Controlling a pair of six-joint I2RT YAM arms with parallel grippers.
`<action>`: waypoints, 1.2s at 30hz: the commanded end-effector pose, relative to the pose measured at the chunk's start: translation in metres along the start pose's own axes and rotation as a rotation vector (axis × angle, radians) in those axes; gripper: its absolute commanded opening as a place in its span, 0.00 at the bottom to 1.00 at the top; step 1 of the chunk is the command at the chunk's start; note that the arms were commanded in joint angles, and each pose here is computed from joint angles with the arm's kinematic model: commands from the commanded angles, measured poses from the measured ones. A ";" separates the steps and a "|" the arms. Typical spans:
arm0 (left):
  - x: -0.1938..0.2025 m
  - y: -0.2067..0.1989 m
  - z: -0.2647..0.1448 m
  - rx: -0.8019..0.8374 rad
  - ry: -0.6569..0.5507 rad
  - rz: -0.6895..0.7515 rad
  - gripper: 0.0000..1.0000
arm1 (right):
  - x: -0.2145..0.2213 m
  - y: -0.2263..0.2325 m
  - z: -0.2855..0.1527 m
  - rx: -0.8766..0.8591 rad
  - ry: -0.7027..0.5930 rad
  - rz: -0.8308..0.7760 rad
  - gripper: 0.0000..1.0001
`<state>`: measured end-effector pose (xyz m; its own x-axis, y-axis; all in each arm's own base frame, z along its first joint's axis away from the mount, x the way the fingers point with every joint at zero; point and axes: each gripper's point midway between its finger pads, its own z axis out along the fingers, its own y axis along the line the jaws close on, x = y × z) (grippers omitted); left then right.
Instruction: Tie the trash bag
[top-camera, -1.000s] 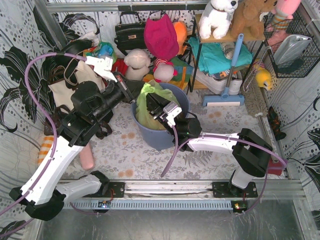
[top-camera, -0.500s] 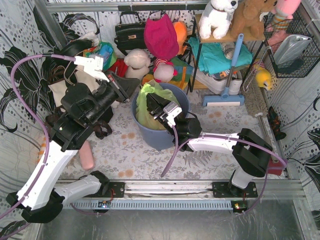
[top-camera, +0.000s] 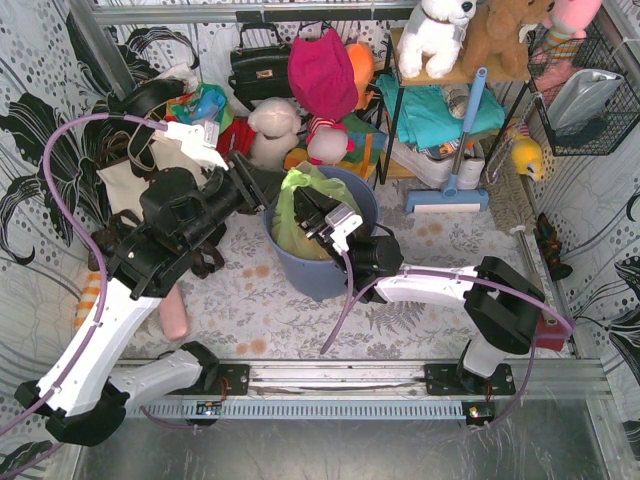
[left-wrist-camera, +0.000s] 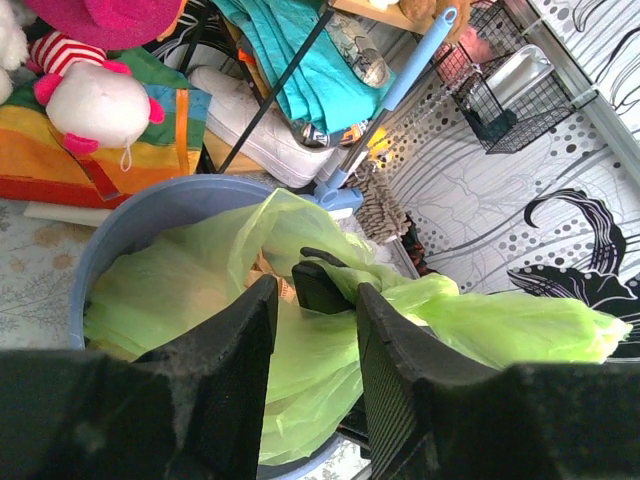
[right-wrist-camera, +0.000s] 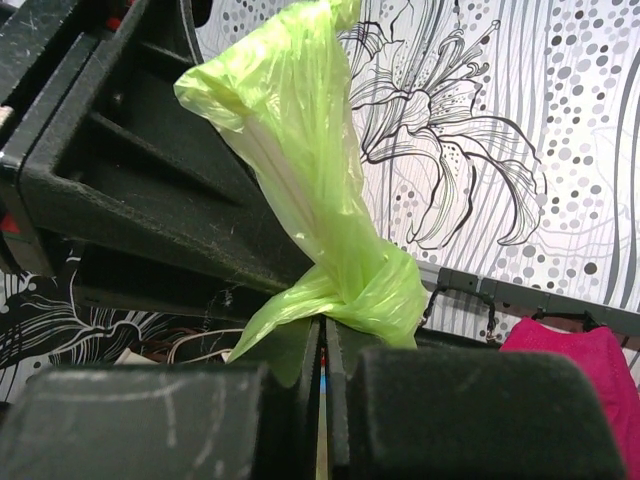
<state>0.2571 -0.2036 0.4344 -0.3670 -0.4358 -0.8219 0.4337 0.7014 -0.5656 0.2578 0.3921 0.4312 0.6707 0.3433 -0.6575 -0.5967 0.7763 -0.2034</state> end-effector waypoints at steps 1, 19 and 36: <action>0.012 -0.009 -0.006 0.062 0.040 -0.021 0.47 | -0.033 -0.017 0.011 0.073 -0.124 -0.002 0.00; 0.041 -0.020 -0.020 0.157 0.168 -0.028 0.48 | -0.035 -0.017 0.012 0.070 -0.127 -0.008 0.00; -0.041 -0.012 -0.014 -0.049 -0.082 -0.045 0.47 | -0.037 -0.016 0.014 0.066 -0.139 0.007 0.00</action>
<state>0.2380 -0.1824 0.4703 -0.3303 -0.4804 -0.8125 0.4140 0.6998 -0.5821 0.2605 0.3929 0.4336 0.6810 0.3334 -0.6520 -0.5810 0.7879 -0.2040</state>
